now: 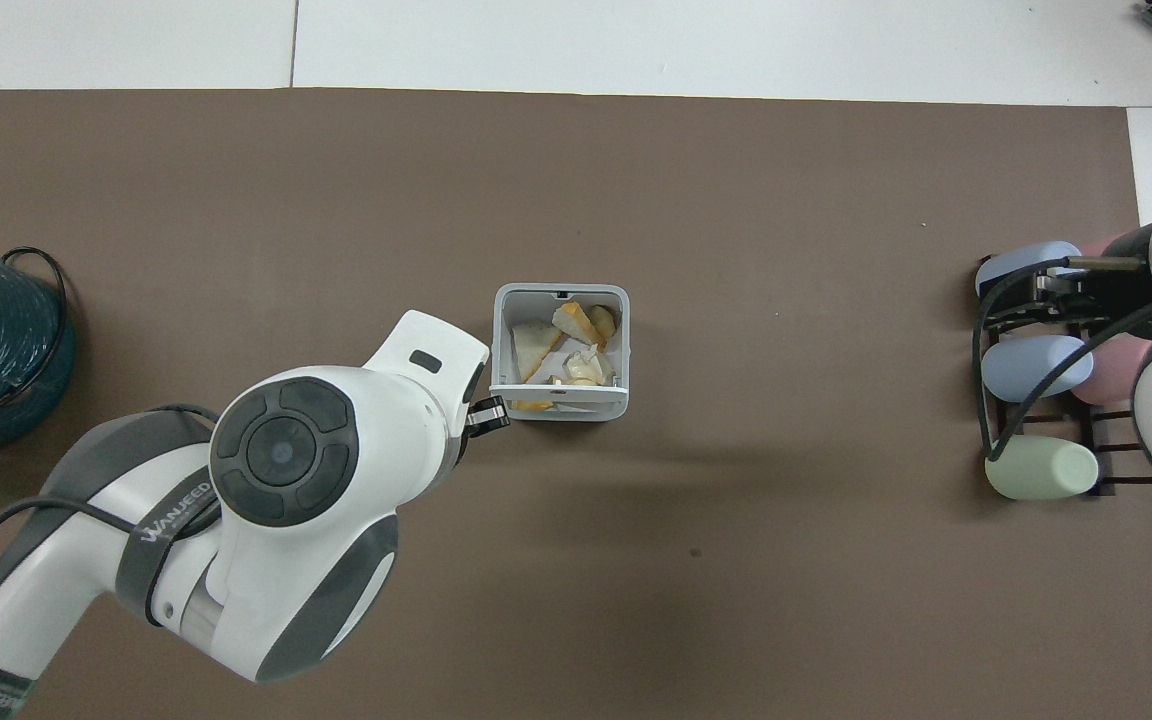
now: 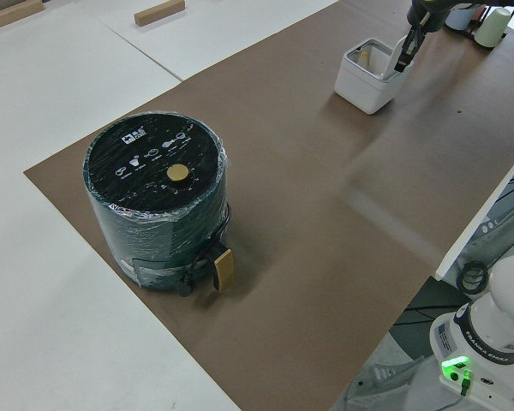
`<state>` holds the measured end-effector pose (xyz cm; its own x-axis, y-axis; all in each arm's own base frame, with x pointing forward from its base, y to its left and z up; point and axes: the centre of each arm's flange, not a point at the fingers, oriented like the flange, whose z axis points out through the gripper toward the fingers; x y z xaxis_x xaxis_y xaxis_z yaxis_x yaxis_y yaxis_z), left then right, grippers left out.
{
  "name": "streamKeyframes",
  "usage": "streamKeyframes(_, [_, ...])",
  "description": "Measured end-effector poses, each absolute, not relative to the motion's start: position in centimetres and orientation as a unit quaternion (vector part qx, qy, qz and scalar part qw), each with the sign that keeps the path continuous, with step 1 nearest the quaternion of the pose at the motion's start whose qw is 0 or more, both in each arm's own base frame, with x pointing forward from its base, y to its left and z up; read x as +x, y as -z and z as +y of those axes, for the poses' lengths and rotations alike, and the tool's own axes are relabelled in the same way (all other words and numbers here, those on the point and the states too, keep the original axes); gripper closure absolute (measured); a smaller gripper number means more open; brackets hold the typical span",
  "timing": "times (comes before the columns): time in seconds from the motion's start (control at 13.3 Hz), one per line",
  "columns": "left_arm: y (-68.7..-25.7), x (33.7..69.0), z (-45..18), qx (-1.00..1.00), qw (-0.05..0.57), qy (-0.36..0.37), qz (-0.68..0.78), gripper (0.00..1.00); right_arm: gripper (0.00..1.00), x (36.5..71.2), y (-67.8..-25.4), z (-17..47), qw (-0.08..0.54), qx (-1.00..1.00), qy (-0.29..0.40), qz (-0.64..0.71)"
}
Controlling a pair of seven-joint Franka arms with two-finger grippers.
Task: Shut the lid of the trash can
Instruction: 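Push the raised lid down over the can with the left gripper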
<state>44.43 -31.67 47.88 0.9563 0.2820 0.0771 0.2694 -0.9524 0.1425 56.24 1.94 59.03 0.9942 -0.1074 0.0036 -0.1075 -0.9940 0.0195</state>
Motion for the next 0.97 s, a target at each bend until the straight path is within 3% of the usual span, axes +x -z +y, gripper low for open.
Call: streamKeyframes(0.97, [-45.3, 48.4, -34.1, 0.919, 0.191, -0.131, 0.319, 0.97, 0.00, 56.2, -59.0, 1.9, 0.010, 0.999, -0.001, -0.054])
